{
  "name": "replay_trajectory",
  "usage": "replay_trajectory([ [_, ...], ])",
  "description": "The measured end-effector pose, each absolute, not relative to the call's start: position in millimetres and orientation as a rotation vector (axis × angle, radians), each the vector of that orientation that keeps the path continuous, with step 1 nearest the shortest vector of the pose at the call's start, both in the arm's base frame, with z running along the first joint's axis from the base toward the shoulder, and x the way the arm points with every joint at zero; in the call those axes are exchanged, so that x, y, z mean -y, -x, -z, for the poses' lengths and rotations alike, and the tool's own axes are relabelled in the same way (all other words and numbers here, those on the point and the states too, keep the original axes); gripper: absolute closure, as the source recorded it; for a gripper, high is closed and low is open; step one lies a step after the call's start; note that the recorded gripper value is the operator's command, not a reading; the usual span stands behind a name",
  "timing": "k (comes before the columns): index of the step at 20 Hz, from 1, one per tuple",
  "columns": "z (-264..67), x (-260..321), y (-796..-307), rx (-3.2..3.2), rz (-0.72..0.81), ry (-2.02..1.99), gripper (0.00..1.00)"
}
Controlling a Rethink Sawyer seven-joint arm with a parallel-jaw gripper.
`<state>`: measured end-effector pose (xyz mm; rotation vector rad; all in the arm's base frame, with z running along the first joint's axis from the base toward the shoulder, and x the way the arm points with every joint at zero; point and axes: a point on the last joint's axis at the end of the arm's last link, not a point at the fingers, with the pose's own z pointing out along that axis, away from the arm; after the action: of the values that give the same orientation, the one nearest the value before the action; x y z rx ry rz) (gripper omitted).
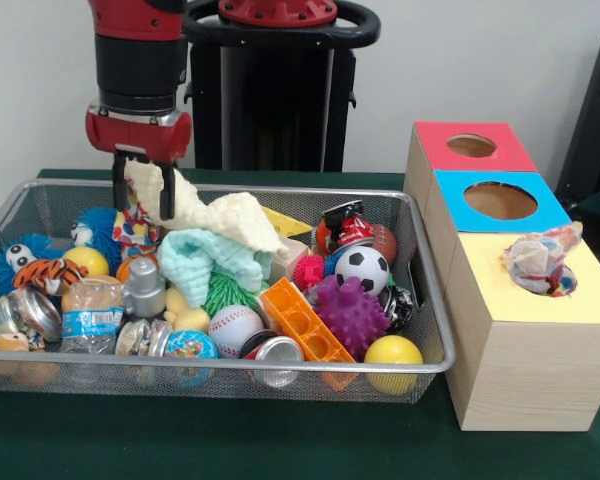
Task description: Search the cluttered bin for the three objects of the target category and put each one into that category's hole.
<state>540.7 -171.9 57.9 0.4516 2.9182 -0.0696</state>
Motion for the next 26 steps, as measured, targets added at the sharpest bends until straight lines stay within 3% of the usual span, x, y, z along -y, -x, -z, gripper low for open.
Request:
replay_trajectory([
  [14, -74, 194, -545, -2.857, 0.085, -0.810, 0.00],
  [26, -49, 206, -526, -2.798, 0.145, -0.844, 0.00],
])
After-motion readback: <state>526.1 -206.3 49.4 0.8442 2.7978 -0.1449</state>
